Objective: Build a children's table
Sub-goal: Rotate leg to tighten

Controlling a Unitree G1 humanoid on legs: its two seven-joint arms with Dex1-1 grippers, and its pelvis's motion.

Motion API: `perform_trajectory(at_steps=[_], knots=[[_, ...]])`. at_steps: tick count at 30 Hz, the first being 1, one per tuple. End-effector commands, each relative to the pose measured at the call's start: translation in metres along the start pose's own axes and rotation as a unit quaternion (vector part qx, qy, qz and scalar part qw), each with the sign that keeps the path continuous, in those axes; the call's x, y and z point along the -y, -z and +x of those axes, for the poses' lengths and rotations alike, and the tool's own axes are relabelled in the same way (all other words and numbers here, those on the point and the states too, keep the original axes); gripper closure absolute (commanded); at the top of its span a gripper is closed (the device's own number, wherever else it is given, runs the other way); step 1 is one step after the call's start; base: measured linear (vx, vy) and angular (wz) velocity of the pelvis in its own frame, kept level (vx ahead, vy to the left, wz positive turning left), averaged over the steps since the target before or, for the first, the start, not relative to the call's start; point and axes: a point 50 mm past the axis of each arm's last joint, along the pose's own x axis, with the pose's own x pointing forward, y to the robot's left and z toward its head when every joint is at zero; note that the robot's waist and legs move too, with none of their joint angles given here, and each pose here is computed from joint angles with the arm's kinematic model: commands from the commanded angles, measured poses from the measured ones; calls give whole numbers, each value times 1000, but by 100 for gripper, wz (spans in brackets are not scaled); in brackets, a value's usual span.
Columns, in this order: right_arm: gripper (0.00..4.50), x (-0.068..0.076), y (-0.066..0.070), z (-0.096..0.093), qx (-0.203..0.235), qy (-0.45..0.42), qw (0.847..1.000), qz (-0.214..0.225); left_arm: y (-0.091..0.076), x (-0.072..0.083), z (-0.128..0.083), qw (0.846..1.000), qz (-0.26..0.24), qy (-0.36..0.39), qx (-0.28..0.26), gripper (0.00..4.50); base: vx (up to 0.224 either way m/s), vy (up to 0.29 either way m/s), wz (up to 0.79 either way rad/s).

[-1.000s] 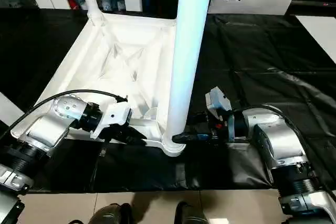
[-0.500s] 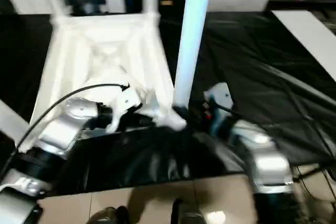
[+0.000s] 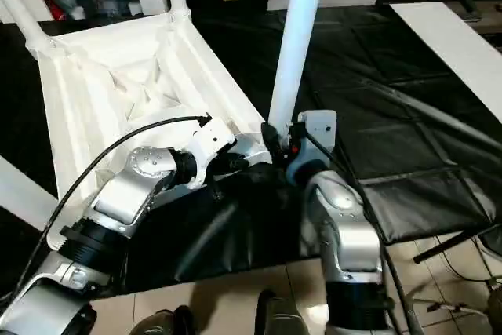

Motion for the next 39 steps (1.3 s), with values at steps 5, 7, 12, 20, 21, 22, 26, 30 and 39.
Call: perform_trajectory(at_steps=[5, 7, 12, 20, 21, 22, 26, 30, 39], knots=[[79, 7, 5, -14, -31, -147, 987, -56, -3, 9, -12, 994, 49, 93, 34, 450, 9, -11, 1], [74, 16, 2, -19, -41, -183, 979, -78, 2, 9, -17, 991, 52, 119, 28, 450, 41, -54, 4], [35, 26, -4, -31, -65, -295, 947, -106, 15, 10, -28, 981, 74, 181, 10, 450, 0, 0, 0], [69, 33, -3, -40, -113, -431, 888, -108, 24, 5, -40, 958, 126, 256, -17, 450, 0, 0, 0], [75, 33, -3, -40, -113, -431, 888, -108, 24, 5, -40, 958, 126, 256, -17, 450, 0, 0, 0], [103, 35, -5, -36, -115, -439, 885, -109, 25, 5, -42, 953, 137, 267, -26, 450, 0, 0, 0], [122, 36, -6, -32, -123, -454, 876, -108, 26, 7, -44, 946, 146, 289, -31, 450, 0, 0, 0], [156, 33, -6, -34, -133, -488, 857, -100, 26, 7, -44, 942, 152, 297, -29, 450, 0, 0, 0], [238, 29, -3, -35, -142, -523, 836, -90, 27, 3, -44, 941, 157, 298, -33, 450, 0, 0, 0]])
